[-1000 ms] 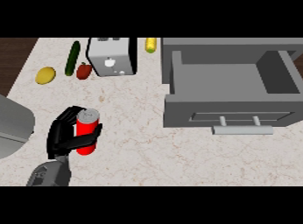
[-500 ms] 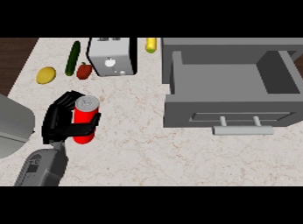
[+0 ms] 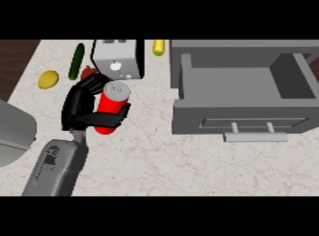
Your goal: Pick up the can, place it into the drawer and close the drawer
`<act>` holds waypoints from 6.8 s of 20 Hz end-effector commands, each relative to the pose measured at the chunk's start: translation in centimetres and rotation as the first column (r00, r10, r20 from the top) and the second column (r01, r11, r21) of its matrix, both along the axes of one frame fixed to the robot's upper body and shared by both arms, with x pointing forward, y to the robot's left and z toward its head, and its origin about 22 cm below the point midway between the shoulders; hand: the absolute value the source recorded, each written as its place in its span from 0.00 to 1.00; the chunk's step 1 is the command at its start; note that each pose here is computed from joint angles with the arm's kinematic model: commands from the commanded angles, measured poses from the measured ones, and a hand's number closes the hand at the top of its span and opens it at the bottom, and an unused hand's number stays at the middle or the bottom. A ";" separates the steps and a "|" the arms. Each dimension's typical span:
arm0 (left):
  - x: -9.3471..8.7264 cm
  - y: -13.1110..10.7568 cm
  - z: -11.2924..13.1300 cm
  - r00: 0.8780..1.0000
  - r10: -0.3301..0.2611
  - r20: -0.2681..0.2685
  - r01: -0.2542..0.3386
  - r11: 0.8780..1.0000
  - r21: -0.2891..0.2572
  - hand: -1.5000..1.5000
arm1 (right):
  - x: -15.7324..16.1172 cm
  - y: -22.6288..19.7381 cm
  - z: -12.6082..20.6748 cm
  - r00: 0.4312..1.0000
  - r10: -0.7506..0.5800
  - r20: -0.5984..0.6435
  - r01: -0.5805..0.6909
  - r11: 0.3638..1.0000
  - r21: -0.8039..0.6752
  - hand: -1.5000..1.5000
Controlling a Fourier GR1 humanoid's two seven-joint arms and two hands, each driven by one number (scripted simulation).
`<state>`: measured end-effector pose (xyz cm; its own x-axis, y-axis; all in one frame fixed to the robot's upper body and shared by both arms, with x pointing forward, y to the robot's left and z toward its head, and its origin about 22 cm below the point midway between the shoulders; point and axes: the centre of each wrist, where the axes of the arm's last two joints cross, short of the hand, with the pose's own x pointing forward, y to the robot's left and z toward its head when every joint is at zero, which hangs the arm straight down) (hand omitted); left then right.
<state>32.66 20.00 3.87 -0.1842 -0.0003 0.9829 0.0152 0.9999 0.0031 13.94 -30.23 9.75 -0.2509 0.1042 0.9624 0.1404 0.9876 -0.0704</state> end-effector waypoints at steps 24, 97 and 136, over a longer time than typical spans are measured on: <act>6.2 -17.1 17.7 0.992 -0.122 0.040 0.118 0.989 0.091 1.00 | -1.4 0.4 0.3 1.000 -0.004 0.011 0.004 1.000 0.001 0.00; 10.2 -21.3 14.6 0.993 0.113 0.035 -0.117 0.979 0.166 0.00 | 3.8 2.2 4.9 0.973 0.117 0.198 -0.017 0.895 -0.445 0.00; 9.2 -12.5 19.1 0.987 0.156 0.034 -0.160 0.976 0.150 0.00 | 19.8 7.6 -9.5 0.988 -0.133 0.083 0.126 0.355 -0.926 0.00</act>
